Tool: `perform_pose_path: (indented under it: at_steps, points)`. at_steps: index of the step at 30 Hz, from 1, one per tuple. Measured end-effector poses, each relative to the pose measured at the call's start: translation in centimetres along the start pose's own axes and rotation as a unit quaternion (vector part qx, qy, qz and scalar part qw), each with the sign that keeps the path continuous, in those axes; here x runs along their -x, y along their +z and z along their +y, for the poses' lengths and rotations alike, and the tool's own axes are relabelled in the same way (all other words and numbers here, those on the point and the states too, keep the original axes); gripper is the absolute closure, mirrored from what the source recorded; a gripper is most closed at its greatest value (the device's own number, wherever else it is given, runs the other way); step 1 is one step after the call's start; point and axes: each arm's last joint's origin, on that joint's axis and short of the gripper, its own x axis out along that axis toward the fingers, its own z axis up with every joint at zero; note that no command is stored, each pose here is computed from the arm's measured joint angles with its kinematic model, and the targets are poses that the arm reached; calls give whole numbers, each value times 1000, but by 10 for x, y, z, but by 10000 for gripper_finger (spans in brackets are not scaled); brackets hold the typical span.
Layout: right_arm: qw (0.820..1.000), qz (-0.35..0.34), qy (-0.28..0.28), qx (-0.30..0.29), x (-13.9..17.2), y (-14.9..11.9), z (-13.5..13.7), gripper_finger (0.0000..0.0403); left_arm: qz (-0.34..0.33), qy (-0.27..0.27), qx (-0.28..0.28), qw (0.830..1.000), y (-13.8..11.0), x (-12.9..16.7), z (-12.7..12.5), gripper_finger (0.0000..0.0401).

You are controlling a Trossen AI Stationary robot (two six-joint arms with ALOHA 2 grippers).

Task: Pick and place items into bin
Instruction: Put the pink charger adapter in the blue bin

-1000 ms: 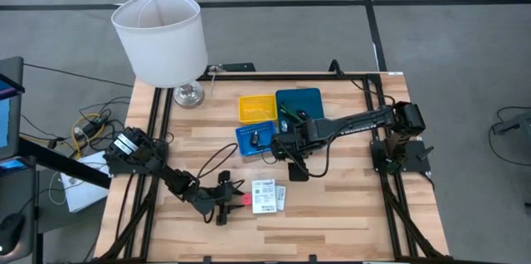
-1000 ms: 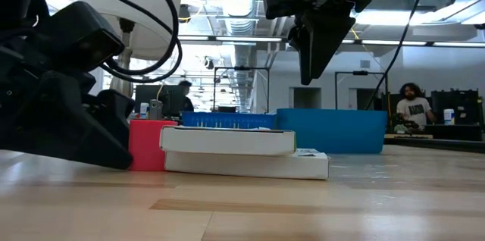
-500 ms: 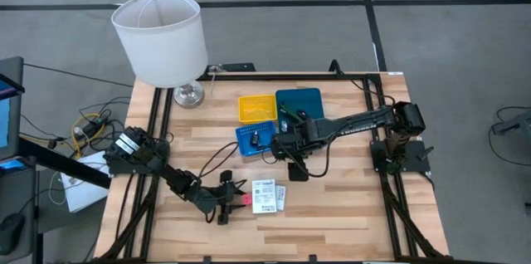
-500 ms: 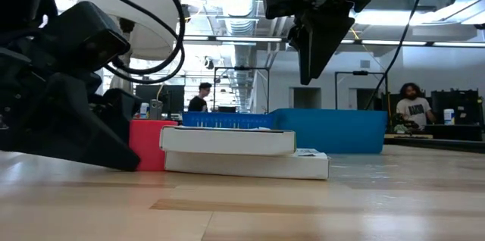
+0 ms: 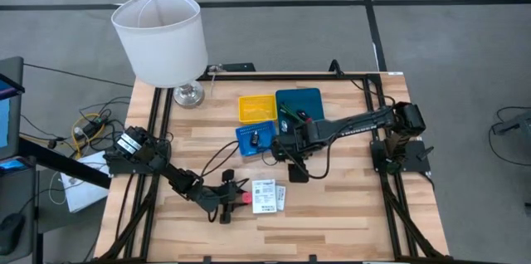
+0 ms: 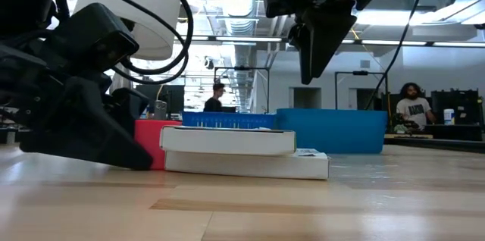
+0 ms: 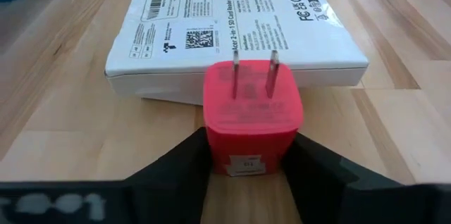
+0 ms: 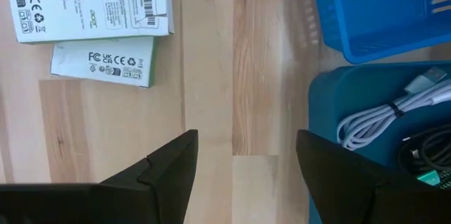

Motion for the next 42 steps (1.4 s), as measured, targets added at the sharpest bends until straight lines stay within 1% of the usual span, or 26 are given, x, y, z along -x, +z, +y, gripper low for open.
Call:
perform_pose_path:
  at_steps: [3,8,18,22,27,30,35,38,42]
  points:
    - [1000,0,0,0,0,0,0,170,-3,0,11,1000,0,0,-1,270]
    - [1000,0,0,3,0,0,0,170,-8,-1,30,1000,0,2,-4,270]
    - [999,0,0,39,0,0,0,170,-21,-13,74,997,4,5,-8,269]
    - [999,0,-1,52,0,0,-1,170,-12,-13,77,997,8,10,-7,269]
    - [998,-1,-2,56,0,0,-5,170,17,1,74,997,14,20,-4,269]
    - [999,-4,-3,54,0,1,-9,170,28,18,65,997,19,29,0,269]
    - [999,-10,-6,44,0,3,-16,170,25,68,43,996,35,48,10,269]
    - [999,-12,-7,39,0,3,-19,170,17,100,27,994,47,59,21,269]
    - [999,-11,-7,33,0,3,-22,170,4,146,20,989,65,70,43,269]
